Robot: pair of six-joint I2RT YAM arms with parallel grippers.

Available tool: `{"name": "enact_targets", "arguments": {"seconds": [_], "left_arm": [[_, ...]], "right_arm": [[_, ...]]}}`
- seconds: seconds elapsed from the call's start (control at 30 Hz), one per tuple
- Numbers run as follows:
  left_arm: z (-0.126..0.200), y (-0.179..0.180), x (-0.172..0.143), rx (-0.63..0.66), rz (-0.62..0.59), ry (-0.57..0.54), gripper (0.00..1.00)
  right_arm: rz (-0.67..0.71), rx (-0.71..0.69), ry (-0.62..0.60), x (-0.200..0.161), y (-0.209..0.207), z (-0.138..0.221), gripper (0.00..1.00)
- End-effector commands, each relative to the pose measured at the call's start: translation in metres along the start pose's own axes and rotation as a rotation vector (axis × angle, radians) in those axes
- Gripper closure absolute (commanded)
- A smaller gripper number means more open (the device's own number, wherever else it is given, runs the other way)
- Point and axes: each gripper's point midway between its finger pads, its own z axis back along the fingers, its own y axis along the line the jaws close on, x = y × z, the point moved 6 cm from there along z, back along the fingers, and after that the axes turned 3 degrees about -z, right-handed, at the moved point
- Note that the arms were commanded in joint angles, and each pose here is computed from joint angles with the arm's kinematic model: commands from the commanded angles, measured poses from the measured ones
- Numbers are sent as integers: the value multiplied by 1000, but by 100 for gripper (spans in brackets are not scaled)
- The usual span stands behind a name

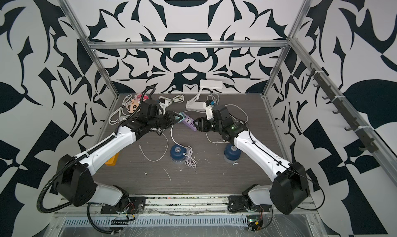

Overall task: Charge the cordless meat grinders
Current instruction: Move the socket to the center of the board.

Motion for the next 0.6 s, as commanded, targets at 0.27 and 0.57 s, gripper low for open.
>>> {"name": "enact_targets", "arguments": {"seconds": [0.27, 0.57], "left_arm": [[7, -17, 33, -245, 148, -176, 100], [-4, 10, 17, -148, 250, -141, 100]], "right_arm": [[-332, 473, -147, 31, 25, -5, 43], [-430, 402, -108, 28, 11, -36, 55]]}}
